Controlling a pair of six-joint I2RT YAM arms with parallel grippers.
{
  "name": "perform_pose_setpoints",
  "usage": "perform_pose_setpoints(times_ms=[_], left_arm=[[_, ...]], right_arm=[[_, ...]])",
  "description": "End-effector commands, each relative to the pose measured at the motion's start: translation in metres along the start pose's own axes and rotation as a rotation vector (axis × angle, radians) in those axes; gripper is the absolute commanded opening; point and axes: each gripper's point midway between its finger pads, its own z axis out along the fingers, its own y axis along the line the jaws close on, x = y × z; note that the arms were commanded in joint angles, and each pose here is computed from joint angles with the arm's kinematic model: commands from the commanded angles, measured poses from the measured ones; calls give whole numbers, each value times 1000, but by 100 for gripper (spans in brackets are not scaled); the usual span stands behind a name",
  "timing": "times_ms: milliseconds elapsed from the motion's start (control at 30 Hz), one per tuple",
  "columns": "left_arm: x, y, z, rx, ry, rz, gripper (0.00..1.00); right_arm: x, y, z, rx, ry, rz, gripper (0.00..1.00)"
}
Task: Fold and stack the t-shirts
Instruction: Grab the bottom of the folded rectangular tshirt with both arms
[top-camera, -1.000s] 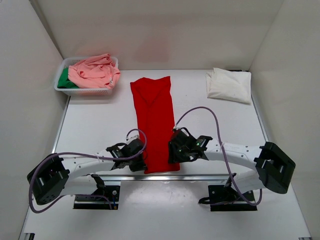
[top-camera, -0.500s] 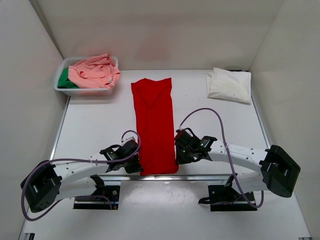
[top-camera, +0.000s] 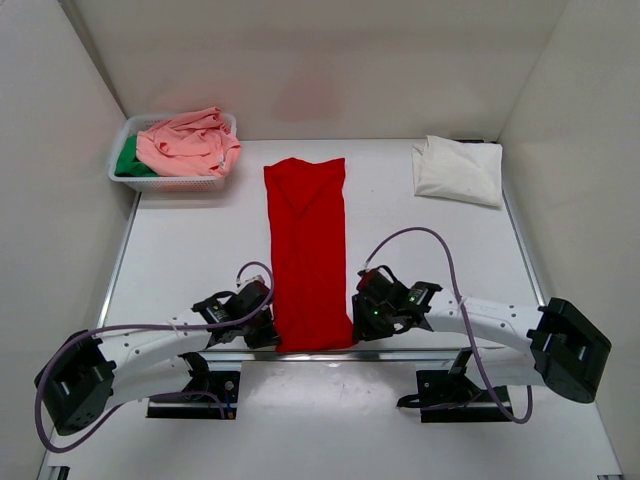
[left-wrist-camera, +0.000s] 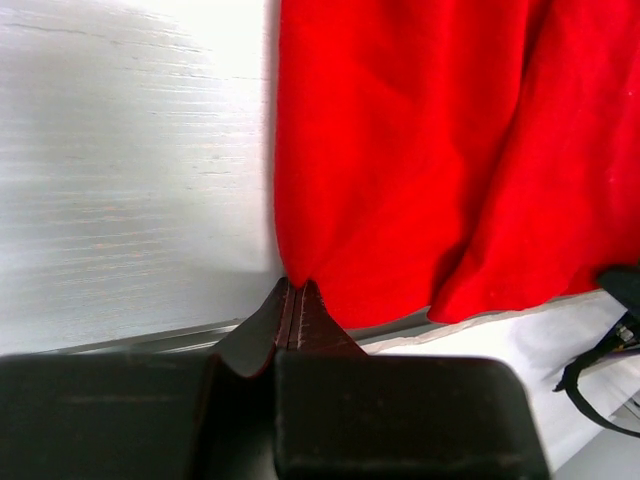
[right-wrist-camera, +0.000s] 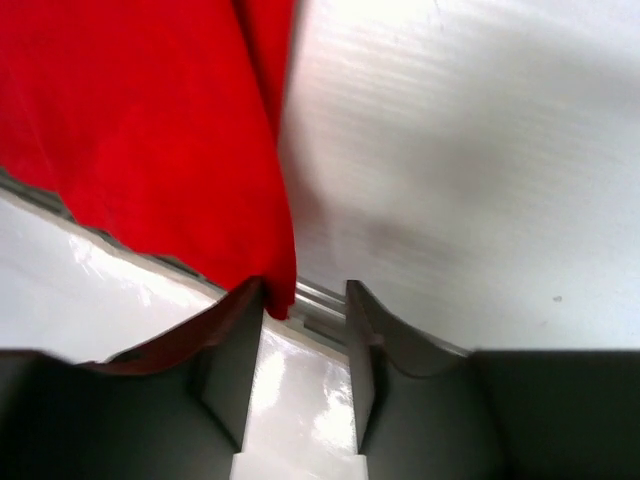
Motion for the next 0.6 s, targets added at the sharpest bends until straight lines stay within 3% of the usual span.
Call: perform_pose_setpoints(times_ms=[0, 100, 167, 267, 300, 567], left_arm=[[9, 10, 3, -30, 37, 15, 0], [11, 11, 3, -29, 40, 17, 0], [9, 10, 1, -27, 33, 13, 0], [6, 7, -4, -23, 22, 11, 0], [3, 5, -6, -15, 14, 5, 0], [-58, -17, -43, 55, -128, -66, 0]], right_arm=[[0, 9, -3, -75, -17, 20, 37], [0, 21, -5, -145, -28, 16, 42], [3, 23, -3, -152, -20, 5, 38], [2, 26, -1, -150, -10, 2, 6], [1, 26, -2, -140, -15, -4, 0], [-39, 23, -23, -98, -79, -43, 0]])
